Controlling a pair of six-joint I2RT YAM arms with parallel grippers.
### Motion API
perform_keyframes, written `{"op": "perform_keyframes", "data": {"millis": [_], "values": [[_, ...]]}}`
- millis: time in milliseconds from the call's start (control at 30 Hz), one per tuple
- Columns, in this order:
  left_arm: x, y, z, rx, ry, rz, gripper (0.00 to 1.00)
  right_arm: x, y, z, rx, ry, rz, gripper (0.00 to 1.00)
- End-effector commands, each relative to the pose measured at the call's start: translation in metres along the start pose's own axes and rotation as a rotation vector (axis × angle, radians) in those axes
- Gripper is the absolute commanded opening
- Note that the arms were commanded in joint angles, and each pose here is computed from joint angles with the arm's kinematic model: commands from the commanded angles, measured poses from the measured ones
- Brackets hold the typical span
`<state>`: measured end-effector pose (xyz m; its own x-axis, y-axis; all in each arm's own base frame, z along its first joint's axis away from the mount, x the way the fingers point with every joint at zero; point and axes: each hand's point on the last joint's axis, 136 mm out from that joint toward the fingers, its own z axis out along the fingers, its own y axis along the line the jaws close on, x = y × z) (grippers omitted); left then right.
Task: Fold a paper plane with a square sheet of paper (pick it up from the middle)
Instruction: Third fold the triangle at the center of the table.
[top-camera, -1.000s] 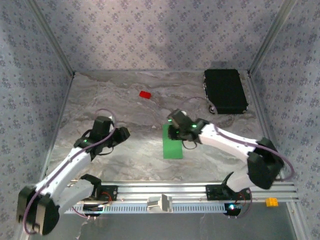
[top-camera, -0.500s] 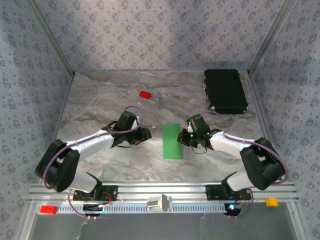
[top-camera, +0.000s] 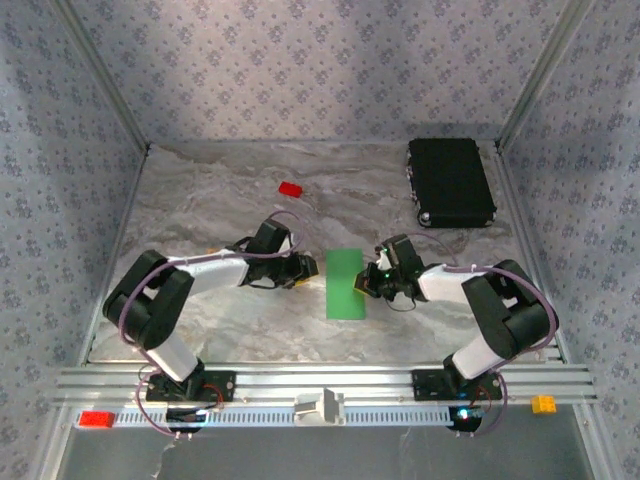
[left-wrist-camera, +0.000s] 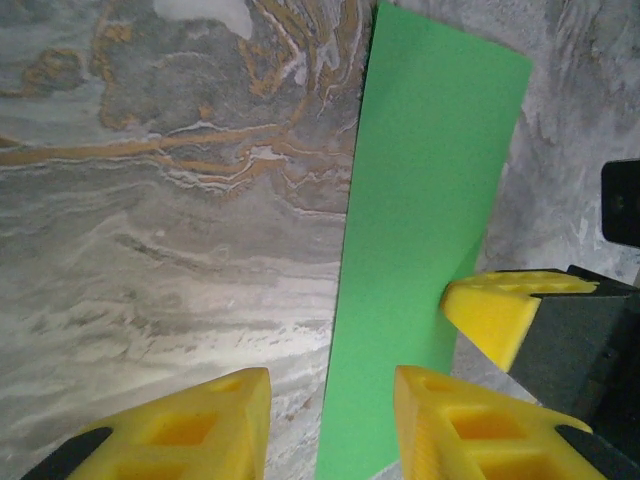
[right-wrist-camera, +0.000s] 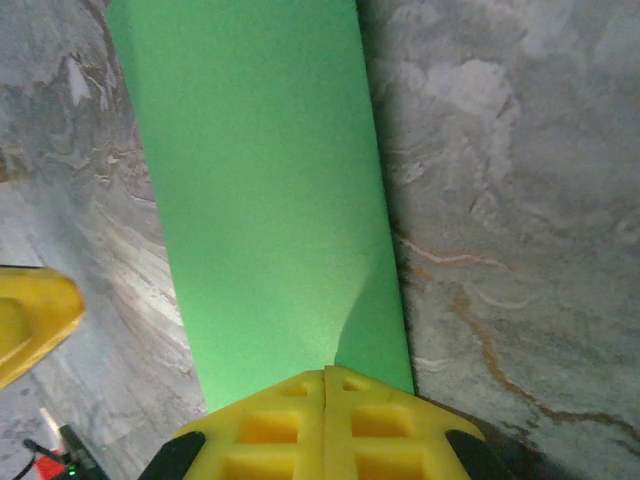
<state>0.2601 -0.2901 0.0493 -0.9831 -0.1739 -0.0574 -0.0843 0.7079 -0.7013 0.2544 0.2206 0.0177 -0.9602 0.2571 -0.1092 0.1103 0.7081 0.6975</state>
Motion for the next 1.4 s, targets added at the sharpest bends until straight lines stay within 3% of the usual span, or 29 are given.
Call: {"op": "perform_keyframes", "data": {"millis": [0,933,1367], "values": [[-0.002,-0.027,0.005,0.069,0.021,0.028,0.37,0.021,-0.032,0.005,0.066,0.060,0.089,0.05],[0.012,-0.014,0.048,-0.014,0.089,0.040,0.32,0.023,-0.041,0.001,0.088,0.043,0.147,0.05],[0.010,-0.034,0.046,0.070,0.090,0.066,0.32,0.022,-0.039,0.000,0.084,0.038,0.148,0.05]]}}
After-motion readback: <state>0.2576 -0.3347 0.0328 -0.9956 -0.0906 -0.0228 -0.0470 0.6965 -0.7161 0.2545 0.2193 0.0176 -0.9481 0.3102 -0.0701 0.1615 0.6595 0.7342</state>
